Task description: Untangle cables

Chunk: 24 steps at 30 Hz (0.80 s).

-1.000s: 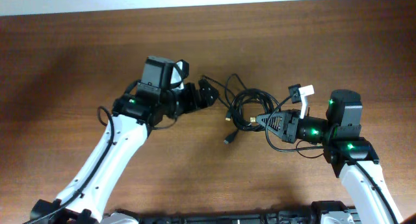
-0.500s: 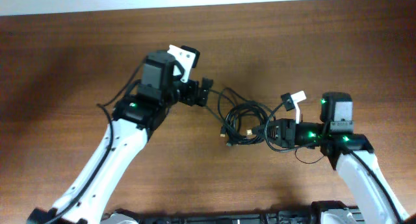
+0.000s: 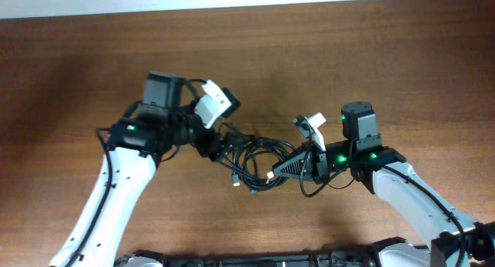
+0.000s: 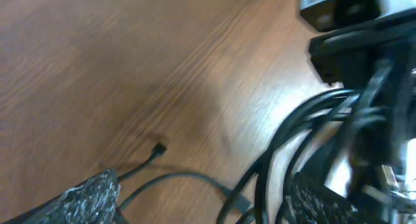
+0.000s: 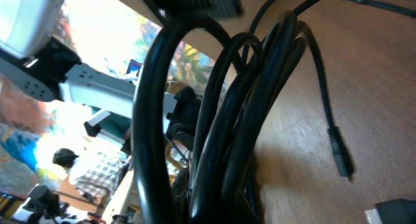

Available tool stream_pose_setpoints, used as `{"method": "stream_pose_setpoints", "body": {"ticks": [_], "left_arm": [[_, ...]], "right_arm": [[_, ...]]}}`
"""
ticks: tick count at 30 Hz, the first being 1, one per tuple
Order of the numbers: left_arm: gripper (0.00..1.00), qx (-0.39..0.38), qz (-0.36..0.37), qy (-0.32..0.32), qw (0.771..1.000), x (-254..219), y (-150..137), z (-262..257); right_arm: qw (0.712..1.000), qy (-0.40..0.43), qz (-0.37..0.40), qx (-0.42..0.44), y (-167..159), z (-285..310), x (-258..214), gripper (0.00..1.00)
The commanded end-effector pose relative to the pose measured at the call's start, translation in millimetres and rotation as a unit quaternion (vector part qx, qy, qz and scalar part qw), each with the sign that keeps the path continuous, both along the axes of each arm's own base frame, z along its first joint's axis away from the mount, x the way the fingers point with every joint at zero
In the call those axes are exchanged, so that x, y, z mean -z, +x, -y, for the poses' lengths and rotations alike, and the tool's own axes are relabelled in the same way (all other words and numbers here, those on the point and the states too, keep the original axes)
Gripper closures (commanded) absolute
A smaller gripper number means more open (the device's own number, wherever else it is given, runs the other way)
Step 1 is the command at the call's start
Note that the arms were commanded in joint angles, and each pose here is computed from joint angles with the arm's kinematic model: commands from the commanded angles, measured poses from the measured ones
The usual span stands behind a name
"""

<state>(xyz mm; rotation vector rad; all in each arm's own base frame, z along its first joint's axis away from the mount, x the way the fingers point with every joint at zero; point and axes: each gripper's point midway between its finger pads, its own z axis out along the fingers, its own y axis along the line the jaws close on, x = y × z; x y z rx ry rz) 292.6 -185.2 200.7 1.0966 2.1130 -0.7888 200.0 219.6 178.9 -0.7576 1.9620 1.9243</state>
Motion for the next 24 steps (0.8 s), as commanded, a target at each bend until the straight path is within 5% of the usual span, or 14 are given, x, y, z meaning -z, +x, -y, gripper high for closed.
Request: {"method": "stream_pose_setpoints", "body": {"ticks": [1, 3, 11, 14, 15, 17, 21, 24], "left_arm": [[0.12, 0.032, 0.016, -0.087, 0.996, -27, -2, -8], [0.09, 0.048, 0.011, -0.121, 0.991, -36, -8, -4], [0.08, 0.097, -0.058, -0.060, 0.992, 26, -22, 36], [0.41, 0.100, -0.082, -0.056, 0.990, 44, -18, 41], [0.58, 0.101, -0.086, -0.056, 0.990, 47, -18, 41], [0.63, 0.103, -0.088, -0.060, 0.989, 45, -19, 42], [1.00, 0.115, -0.092, -0.065, 0.987, 44, -25, 48], [1.00, 0.102, -0.115, -0.065, 0.986, 45, -27, 49]], "right_arm": [[1.000, -0.003, 0.019, 0.004, 4, -2, -1, 0.96], [1.000, 0.005, 0.017, -0.004, 1, -1, -4, 0.96], [0.999, 0.024, 0.012, -0.024, -6, 0, -10, 0.96], [0.999, 0.026, 0.011, -0.026, -7, 0, -11, 0.96], [0.999, 0.026, 0.012, -0.025, -7, 0, -11, 0.96], [0.999, 0.026, 0.012, -0.025, -6, 0, -11, 0.96], [1.000, 0.019, 0.014, -0.019, -4, -1, -9, 0.96], [1.000, 0.003, 0.017, -0.003, 1, -1, -3, 0.96]]}}
